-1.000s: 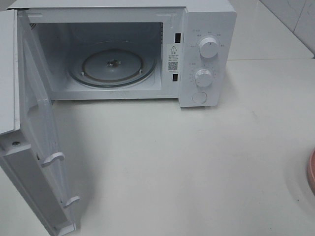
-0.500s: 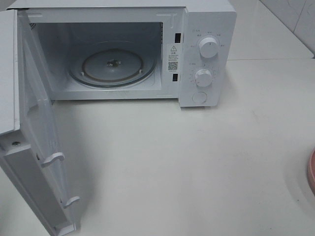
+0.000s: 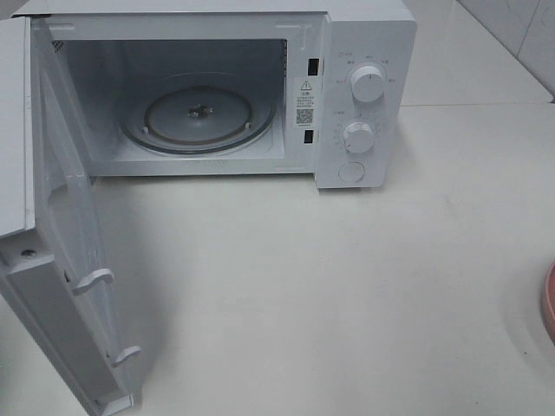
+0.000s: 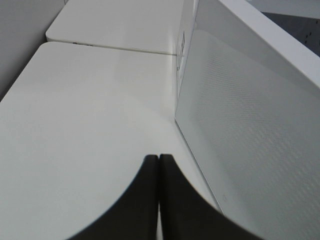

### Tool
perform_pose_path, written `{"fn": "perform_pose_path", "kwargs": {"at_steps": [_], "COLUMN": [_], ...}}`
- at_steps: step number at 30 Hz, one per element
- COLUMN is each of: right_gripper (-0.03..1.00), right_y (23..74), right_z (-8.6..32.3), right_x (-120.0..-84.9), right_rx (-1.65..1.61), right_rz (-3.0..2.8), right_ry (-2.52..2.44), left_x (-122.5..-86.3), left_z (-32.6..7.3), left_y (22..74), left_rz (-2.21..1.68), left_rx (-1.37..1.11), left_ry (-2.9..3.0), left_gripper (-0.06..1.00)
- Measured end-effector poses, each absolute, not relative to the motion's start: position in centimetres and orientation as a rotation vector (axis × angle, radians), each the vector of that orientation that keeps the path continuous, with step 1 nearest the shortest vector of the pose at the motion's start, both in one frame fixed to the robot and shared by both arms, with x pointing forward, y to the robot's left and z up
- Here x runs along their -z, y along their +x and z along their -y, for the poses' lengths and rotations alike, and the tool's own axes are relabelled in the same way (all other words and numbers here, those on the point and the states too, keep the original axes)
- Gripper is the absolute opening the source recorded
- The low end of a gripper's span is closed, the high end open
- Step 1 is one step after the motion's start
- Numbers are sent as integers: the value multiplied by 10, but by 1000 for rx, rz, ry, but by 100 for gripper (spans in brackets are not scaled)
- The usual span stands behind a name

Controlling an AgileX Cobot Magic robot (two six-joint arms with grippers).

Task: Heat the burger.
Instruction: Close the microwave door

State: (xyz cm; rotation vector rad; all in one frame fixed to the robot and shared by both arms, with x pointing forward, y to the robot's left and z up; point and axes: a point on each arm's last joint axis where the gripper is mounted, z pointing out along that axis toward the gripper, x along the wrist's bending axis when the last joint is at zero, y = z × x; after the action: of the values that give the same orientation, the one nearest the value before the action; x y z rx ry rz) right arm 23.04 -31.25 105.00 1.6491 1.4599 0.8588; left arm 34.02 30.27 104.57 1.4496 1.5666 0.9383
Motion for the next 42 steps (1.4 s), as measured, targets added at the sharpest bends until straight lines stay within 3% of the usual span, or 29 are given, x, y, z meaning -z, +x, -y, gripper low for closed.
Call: {"fn": "perform_pose_path", "kwargs": {"at_steps": [19, 42], "right_gripper": [76, 76], "right_y": [230, 230], "right_z": [312, 312], "right_x": [-1050, -1050], "right_rx": [-859, -859], "right_rz": [-1460, -1460], "right_ry": [1649, 1649], "left_x": [-994, -959], "left_z": [-307, -280], "left_y": [380, 426], "left_rz": [-1426, -1153], "left_rx": [-1100, -877], "left_ry": [1320, 1435], "left_gripper": [0, 0]}}
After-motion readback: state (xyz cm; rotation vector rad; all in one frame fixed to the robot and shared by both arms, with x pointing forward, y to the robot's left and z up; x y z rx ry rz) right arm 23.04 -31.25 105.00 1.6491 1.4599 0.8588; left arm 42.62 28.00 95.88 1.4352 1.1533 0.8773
